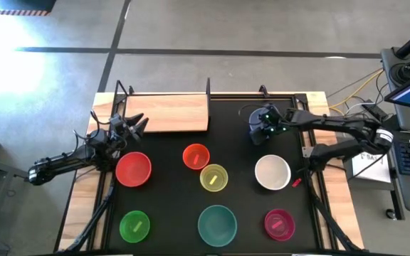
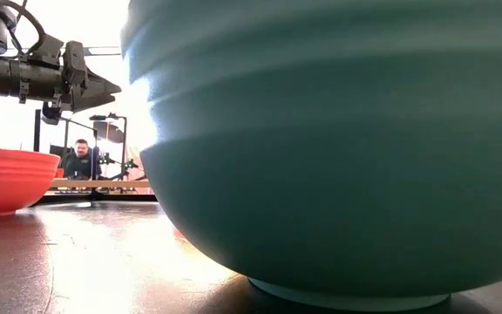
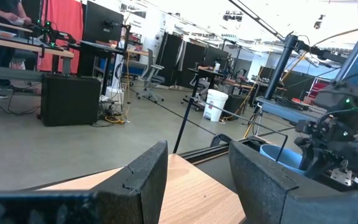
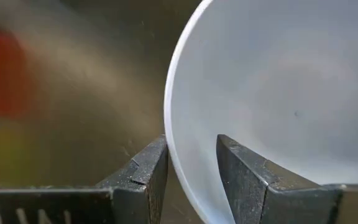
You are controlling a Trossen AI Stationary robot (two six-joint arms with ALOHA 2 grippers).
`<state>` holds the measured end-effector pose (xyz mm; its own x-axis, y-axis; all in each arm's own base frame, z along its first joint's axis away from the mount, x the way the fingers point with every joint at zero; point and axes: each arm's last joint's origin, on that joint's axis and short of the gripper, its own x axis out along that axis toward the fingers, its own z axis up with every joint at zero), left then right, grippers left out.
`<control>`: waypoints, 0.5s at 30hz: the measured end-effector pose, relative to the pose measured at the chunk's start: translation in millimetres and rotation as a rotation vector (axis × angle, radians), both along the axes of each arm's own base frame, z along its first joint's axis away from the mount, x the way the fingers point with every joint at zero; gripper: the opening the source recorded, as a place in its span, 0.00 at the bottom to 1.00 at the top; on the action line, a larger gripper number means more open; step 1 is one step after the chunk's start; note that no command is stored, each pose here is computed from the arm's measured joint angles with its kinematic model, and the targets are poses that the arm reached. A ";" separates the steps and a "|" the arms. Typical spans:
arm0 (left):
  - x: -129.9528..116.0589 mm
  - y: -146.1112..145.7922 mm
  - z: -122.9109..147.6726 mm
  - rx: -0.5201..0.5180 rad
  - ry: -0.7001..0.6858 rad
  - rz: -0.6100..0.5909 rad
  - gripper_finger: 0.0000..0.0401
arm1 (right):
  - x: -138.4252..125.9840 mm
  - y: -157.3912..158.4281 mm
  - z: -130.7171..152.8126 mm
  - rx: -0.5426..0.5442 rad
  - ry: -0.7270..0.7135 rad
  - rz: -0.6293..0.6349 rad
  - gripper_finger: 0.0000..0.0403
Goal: Place and stack bowls onto a shelf
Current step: Put the blue bowl on the shelf
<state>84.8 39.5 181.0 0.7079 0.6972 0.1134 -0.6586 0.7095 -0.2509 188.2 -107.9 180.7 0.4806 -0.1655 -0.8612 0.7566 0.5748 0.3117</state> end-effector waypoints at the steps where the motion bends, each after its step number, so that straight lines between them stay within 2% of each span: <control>1: 0.0 0.0 0.0 0.000 0.000 0.000 0.39 | 0.9 -0.5 -2.7 0.005 0.013 0.005 0.31; 7: 0.0 0.0 0.0 0.000 0.000 0.000 0.39 | 6.1 -3.6 -13.0 0.006 0.045 0.035 0.29; 15: 0.0 0.0 0.0 0.000 0.000 0.000 0.39 | 7.3 -4.8 -12.3 -0.036 0.045 0.068 0.12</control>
